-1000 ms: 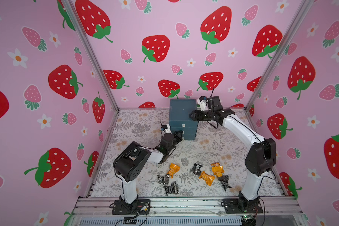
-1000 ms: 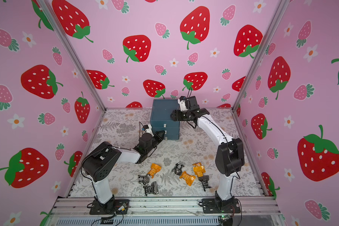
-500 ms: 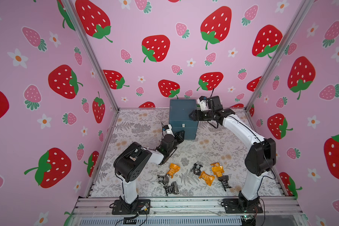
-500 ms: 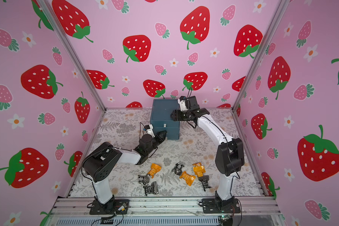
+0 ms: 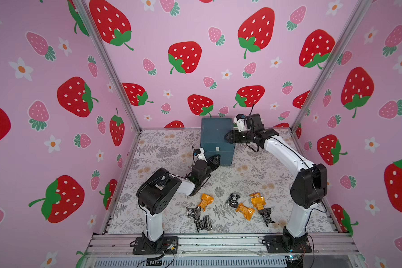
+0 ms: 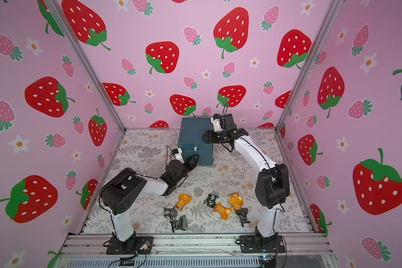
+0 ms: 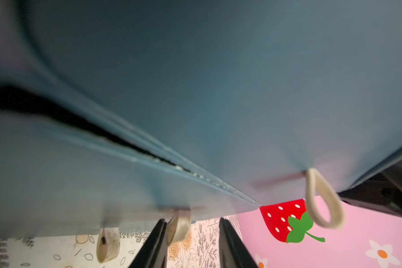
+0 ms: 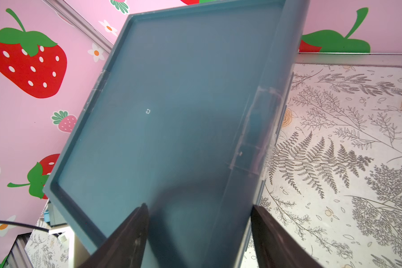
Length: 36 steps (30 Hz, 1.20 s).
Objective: Place the cookies into the drawer by color
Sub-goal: Open the drawer in the storage box.
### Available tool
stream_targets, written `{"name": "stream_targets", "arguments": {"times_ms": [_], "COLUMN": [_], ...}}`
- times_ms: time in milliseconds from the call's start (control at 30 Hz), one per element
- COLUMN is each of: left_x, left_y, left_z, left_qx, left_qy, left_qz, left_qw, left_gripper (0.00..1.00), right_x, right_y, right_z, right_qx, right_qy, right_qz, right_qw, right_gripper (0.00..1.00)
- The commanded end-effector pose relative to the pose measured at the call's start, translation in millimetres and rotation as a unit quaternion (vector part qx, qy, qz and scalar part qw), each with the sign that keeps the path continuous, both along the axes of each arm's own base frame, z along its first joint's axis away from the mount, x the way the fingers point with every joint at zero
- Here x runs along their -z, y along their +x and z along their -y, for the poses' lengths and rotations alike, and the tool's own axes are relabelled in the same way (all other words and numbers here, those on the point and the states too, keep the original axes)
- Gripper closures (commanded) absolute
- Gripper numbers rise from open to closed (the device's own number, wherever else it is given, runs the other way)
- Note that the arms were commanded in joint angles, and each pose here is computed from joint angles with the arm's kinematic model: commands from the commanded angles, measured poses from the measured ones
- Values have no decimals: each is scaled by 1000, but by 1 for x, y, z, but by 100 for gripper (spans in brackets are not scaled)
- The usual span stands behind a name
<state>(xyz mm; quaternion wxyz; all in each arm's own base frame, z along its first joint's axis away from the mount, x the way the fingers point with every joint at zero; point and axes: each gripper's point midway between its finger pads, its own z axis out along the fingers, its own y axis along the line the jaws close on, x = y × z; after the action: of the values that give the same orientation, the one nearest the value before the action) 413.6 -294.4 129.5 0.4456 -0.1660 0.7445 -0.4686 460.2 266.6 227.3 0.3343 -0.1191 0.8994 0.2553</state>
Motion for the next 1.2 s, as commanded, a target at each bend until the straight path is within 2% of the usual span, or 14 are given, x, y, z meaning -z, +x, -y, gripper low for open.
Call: {"name": "stream_targets", "arguments": {"times_ms": [0,133,367,467,700,767,833,1000,1167], "left_x": [5,10,-4,-8,-12,-13,-14,-16,-12], "left_y": [-3,-2,6,10,14,13,11,-7,-50], "left_z": [6,0,-2,2,5,4,0,-6,-8], "left_qx": [15,-1,-15,-14,-11,-9,-14,-10,13], "left_qy": [15,21,13,13,20,30,37,58,77], "left_qz": [-18,-22,4,10,22,22,25,31,21], "left_qw": [1000,1000,1000,1000,999,999,999,998,997], "left_gripper": [51,49,57,63,85,99,100,100,100], "right_x": [28,28,31,32,34,34,33,33,35], "right_y": [-14,-14,-15,-15,-15,-15,-15,-15,-15], "right_z": [-7,-6,-8,-9,-11,-11,-10,-9,-9], "right_qx": [-24,-24,-25,-27,-34,-34,-34,-32,-33], "right_qy": [-18,-19,-20,-21,-25,-27,-29,-33,-35], "right_qz": [-48,-47,-50,-52,-56,-56,-55,-52,-56], "right_qw": [998,998,998,998,998,997,997,998,997], "right_gripper": [26,26,26,26,26,26,27,26,26]}}
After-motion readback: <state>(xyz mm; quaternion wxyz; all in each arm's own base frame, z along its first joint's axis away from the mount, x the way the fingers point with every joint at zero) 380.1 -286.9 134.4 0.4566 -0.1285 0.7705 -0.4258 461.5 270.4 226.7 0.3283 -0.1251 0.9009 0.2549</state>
